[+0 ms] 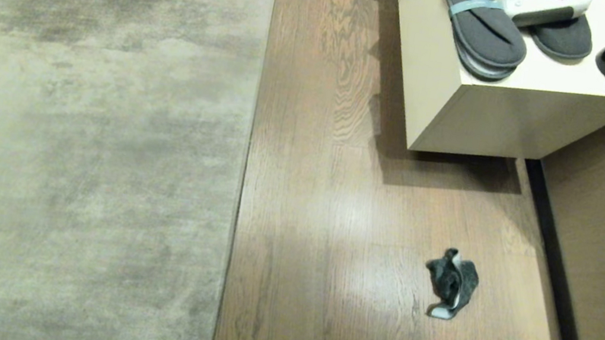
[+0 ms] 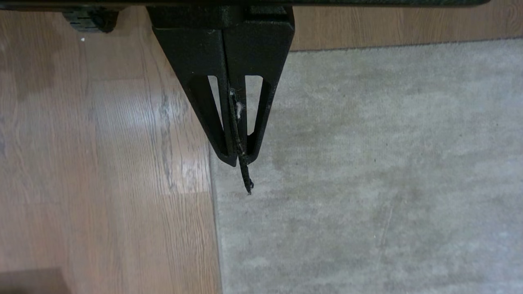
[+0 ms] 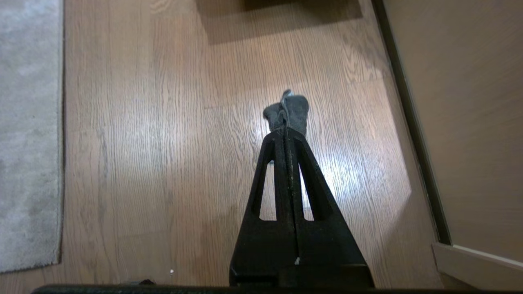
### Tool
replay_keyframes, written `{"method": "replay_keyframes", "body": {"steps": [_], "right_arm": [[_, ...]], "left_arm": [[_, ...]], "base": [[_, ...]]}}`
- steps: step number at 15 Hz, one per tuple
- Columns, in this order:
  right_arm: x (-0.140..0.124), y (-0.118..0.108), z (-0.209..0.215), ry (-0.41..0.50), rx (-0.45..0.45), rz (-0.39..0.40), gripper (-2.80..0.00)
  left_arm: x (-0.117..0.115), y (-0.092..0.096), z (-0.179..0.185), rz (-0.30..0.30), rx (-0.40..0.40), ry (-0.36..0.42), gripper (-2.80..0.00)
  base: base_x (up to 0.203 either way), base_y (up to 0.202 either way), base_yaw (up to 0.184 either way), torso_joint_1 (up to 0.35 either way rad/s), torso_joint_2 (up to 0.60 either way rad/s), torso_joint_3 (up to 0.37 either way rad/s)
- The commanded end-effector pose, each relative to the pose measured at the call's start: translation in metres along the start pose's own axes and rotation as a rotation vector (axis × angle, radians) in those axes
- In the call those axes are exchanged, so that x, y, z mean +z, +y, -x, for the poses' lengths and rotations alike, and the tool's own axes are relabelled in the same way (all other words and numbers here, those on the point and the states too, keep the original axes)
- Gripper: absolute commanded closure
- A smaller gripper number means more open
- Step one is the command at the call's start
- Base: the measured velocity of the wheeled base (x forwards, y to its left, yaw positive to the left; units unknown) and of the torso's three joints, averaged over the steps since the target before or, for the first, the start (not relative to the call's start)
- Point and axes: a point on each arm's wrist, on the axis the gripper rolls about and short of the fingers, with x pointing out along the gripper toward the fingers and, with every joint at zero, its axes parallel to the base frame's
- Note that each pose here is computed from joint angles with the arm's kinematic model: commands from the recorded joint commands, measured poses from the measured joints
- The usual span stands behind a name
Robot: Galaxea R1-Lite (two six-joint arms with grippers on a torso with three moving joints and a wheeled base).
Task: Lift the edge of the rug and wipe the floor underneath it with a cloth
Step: Pick up the rag
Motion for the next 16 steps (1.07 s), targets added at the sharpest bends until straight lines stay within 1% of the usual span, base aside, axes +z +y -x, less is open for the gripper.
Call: {"method": "replay_keyframes", "body": {"steps": [1, 16], "right_arm": [[0.0000, 0.0000, -0.0001, 0.001, 0.000, 0.000, 0.00], [0.0000, 0.0000, -0.0001, 0.001, 0.000, 0.000, 0.00]], "left_arm": [[0.0000, 0.0000, -0.0001, 0.000, 0.000, 0.001, 0.00], [-0.0001, 0.0000, -0.0001, 0.000, 0.001, 0.000, 0.00]], "base": [[0.000, 0.000, 0.000, 0.002, 0.00, -0.199], [0.000, 0.000, 0.000, 0.002, 0.00, -0.199]]}}
